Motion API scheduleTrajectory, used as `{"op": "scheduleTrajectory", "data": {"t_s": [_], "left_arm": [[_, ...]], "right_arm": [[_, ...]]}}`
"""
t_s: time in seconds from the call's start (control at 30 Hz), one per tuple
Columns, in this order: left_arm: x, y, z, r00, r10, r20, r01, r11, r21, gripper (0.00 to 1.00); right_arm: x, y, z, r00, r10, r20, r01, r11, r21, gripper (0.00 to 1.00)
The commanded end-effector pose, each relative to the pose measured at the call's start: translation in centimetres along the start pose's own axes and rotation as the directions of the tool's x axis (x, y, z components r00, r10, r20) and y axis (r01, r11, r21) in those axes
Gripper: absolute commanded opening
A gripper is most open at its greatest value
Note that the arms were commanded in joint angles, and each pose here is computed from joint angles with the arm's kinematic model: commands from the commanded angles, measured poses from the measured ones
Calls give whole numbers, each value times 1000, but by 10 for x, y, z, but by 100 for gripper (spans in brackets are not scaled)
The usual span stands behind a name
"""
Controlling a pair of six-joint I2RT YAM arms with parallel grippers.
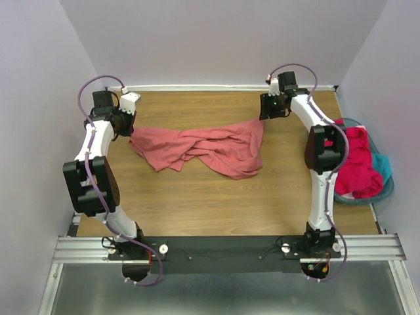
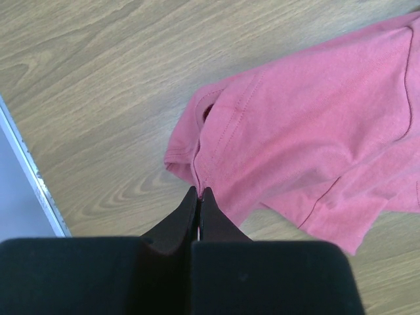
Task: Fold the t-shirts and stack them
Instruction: Flatten out the tshirt
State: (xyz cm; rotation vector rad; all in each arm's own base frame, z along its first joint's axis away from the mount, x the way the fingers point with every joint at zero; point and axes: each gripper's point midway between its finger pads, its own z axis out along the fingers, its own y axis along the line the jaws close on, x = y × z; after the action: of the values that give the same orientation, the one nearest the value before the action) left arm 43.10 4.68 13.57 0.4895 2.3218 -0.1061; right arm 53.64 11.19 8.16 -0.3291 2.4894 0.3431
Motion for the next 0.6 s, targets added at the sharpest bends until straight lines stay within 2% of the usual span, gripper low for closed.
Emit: {"op": "scheduleTrajectory", "data": {"t_s": [0.0,0.27,0.4,0.47,0.5,0.57], "left_arm": [[-6,-7,-11,999,27,23,-27,999,18,0],[2,-8,-11,999,33,14,-33,999,12,0],[1,-8,-11,999,34,16,-34,999,8,0],[-3,-6,-12,999,34,26,-34,999,3,0],[-4,-6,-11,999,26,27,-26,1000,10,0],[-11,-6,-11,999,22,41,-23,1000,21,0]], "right_arm": [[3,-7,32,999,45,-27,-45,998,32,59],[10,-23,61,995,94,-41,-90,991,99,60],[18,-14,70,992,113,-62,-110,993,43,58],[22,-5,73,990,120,-76,-121,992,-15,41],[21,3,71,989,121,-79,-126,990,-66,23],[14,6,65,991,119,-63,-124,988,-86,4]]}}
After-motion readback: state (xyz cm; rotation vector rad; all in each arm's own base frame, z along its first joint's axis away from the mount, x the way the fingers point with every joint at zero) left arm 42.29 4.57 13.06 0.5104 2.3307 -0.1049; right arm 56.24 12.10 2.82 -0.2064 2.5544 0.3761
